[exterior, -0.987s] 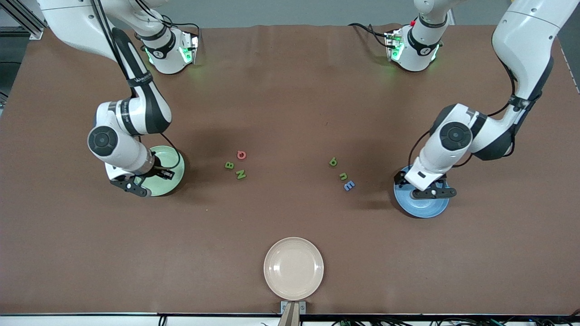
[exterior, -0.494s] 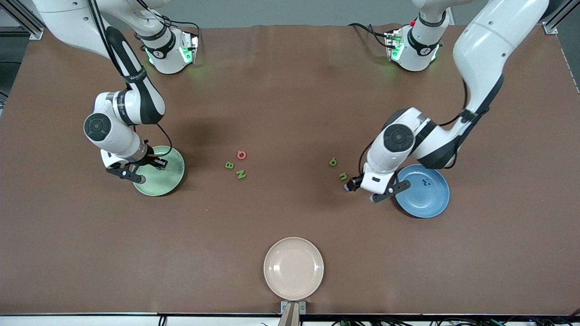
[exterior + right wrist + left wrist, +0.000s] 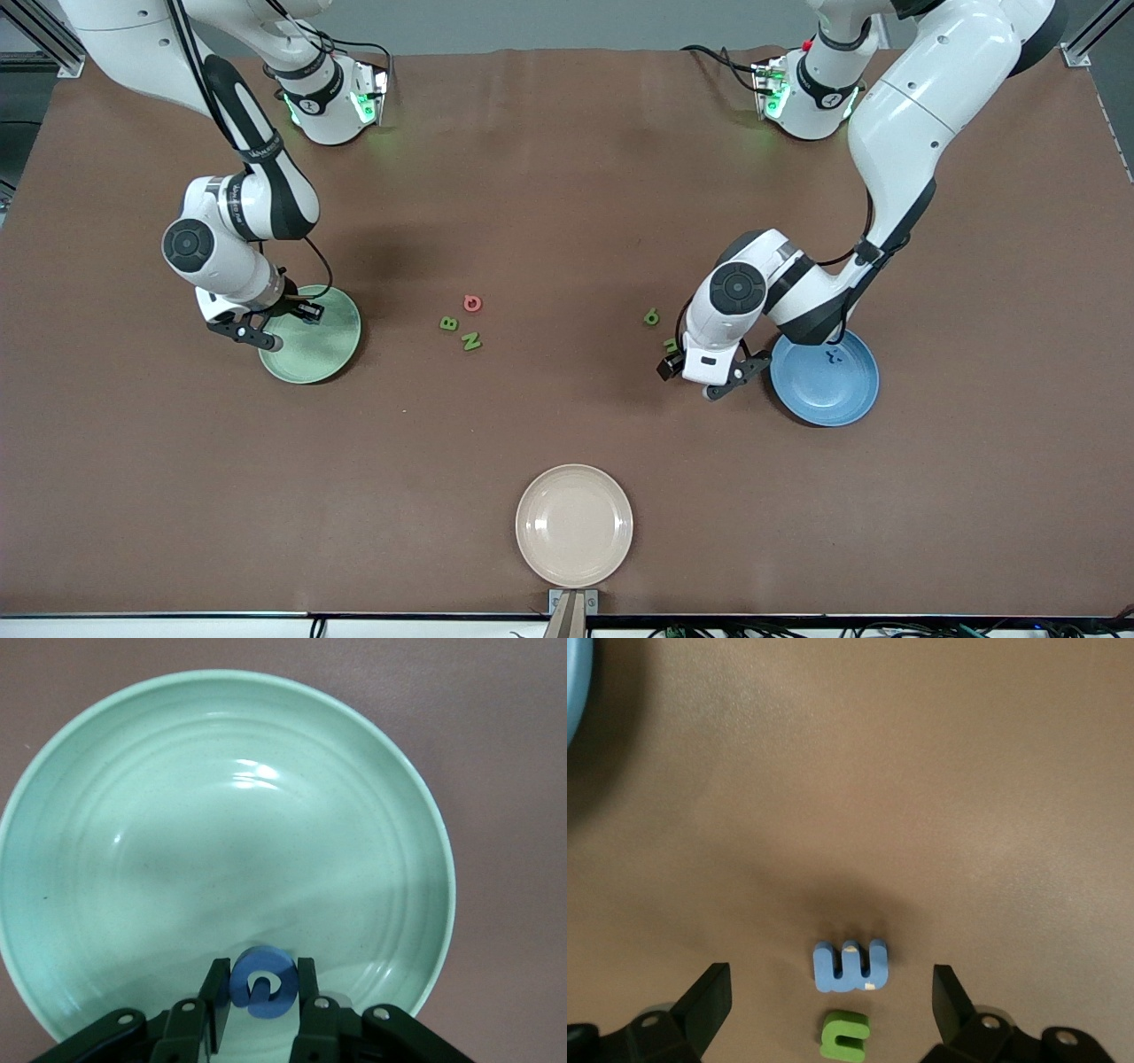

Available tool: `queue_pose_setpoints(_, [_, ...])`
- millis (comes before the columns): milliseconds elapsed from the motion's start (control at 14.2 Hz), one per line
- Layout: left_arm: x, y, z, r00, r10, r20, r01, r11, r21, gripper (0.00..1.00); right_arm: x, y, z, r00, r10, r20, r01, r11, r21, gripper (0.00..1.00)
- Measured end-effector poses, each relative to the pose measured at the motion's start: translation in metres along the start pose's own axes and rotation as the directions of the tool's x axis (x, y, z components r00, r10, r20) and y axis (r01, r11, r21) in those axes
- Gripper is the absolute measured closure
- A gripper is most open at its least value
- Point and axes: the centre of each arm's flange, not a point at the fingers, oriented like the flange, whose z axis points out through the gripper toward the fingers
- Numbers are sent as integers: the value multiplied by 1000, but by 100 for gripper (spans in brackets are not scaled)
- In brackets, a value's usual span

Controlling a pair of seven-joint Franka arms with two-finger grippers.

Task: Sort upper and lower case letters into plates
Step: 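Lower the blue c into the green plate while the left gripper reaches the E, then place the blue E in the blue plate while the right gripper reaches the N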

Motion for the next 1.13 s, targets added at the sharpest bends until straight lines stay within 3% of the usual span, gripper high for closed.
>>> queue_pose_setpoints(212, [-2,0,8,1000,1,1,-1,1000,3,0,-1,-1,0,1000,-2,1,2,1000,0,63])
queue_pose_setpoints(494, [-4,-1,19,1000,15,-5,-15,1000,3,5,3,-14,-12,1000,-14,4,14,1000,2,27])
queue_pose_setpoints(635, [-4,0,22,1000,15,-2,-15,1000,-7,19,12,-37,-38,1000,15,3,-15,1000,5,7])
queue_pose_setpoints(705, [-4,0,23,1000,15,0,-15,1000,-7,19,16,-55,-53,999,47,-7,-46,999,10,0])
queue_pose_setpoints(846, [-4,1,22,1000,15,-1,-15,1000,-12,37,14,-97,-79,992,120,-31,-119,993,25,0])
queue_pose_setpoints(1128, [-4,2,21,1000,15,-3,-15,1000,-14,44,-12,-181,-86,959,278,-46,-276,960,49,2])
